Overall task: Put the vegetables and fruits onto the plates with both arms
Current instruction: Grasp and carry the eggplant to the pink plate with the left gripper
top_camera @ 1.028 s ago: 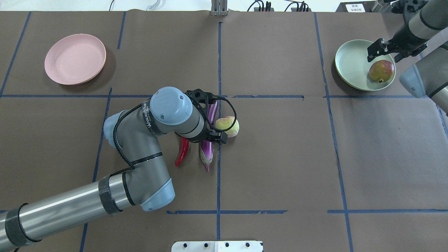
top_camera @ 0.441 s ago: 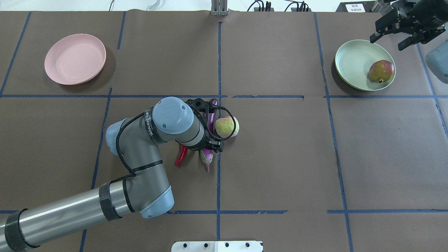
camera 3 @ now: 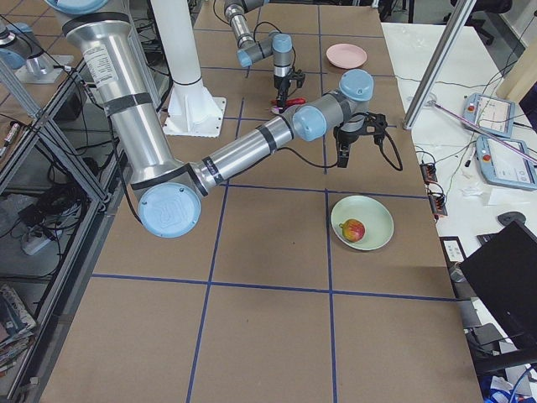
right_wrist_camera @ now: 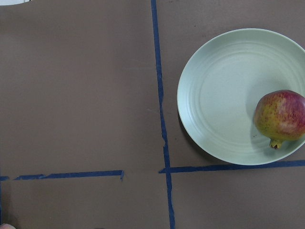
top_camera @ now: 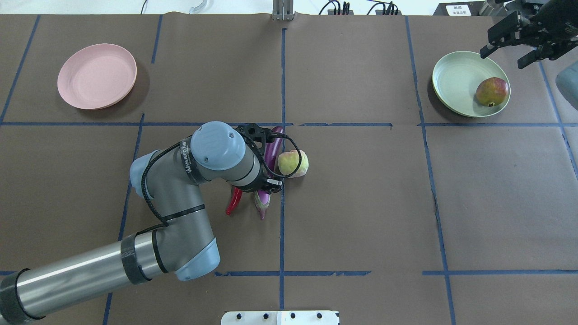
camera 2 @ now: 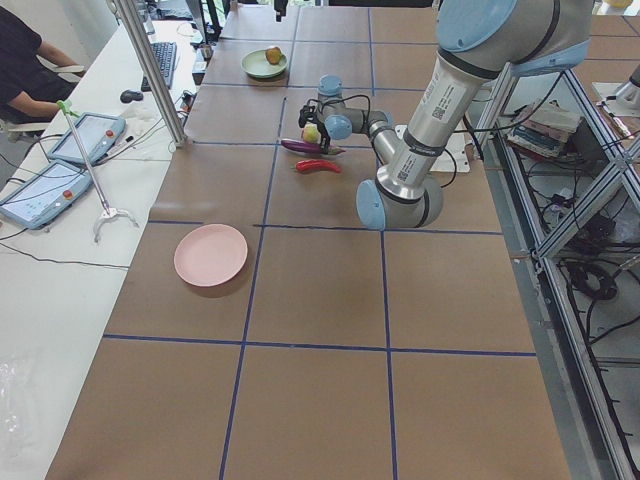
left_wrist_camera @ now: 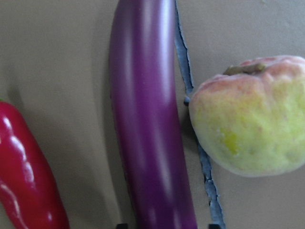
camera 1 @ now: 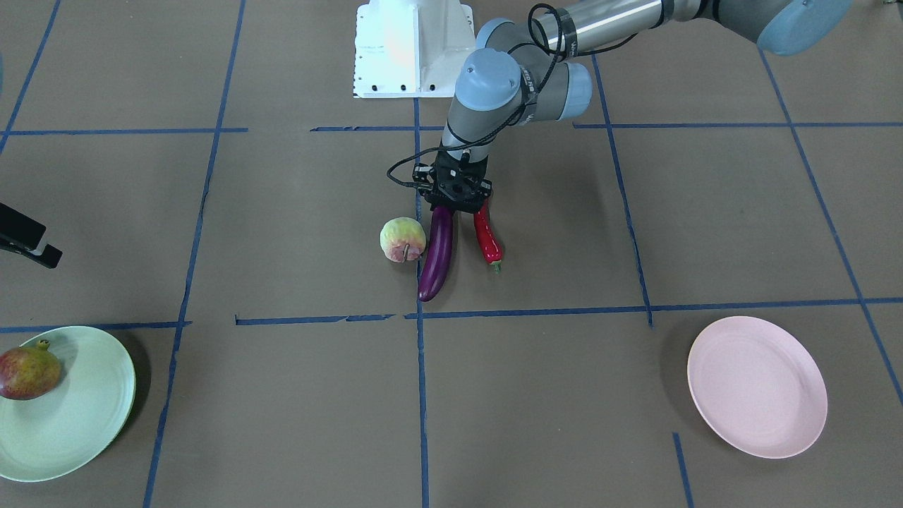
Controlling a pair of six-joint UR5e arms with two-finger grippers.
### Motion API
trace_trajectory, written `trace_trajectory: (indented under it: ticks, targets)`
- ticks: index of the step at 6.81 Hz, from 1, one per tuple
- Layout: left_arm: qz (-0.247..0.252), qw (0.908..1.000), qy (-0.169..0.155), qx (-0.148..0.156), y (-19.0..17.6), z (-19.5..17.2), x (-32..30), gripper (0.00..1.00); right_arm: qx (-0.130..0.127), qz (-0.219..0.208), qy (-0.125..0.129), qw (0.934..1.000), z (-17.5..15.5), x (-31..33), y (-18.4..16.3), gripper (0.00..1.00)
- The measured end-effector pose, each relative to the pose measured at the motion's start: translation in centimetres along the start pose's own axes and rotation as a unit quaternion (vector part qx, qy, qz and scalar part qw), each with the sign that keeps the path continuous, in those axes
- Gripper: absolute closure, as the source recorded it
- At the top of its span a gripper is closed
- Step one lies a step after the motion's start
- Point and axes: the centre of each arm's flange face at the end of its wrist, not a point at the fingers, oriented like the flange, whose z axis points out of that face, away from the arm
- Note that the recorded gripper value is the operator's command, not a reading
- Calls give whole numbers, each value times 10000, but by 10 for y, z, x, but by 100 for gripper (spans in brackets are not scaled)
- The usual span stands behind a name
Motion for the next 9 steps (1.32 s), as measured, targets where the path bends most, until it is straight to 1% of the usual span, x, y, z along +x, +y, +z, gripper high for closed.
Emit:
trace_trajectory:
  ticks: [1,2,3,4,5,6,7,8,9]
  targets:
    - [-104,9999,-71,52,5,-29,-19,97,-8,14,15,10000,1,3,1,0]
    - [-360,9991,-75,219,1,-68,-37,95,-6,13,14,10000,1,4,2,0]
    - [-732,9965,-102,400,-11,-94,-55,94,-3,-4,2,10000,0,2,4,0]
    - [-1127,9918,-232,557,-27,-107,-85,94,-7,-20,-21,10000,0,-4,10,0]
    - [-1520,9848,-465,705,-47,-113,-127,94,-17,40,-33,10000,4,-19,24,0]
    - [-1861,9760,-741,859,-75,-117,-176,91,-1,162,-2,9999,14,-47,46,0]
    - [-2023,9690,-1021,986,-108,-114,-231,91,10,295,20,9996,29,-82,73,0]
    - [-1952,9687,-1151,1013,-136,-109,-285,86,-15,449,-11,9990,41,-116,98,0]
    - [-1834,9717,-1146,948,-157,-105,-337,82,-10,606,-30,9982,56,-151,121,0]
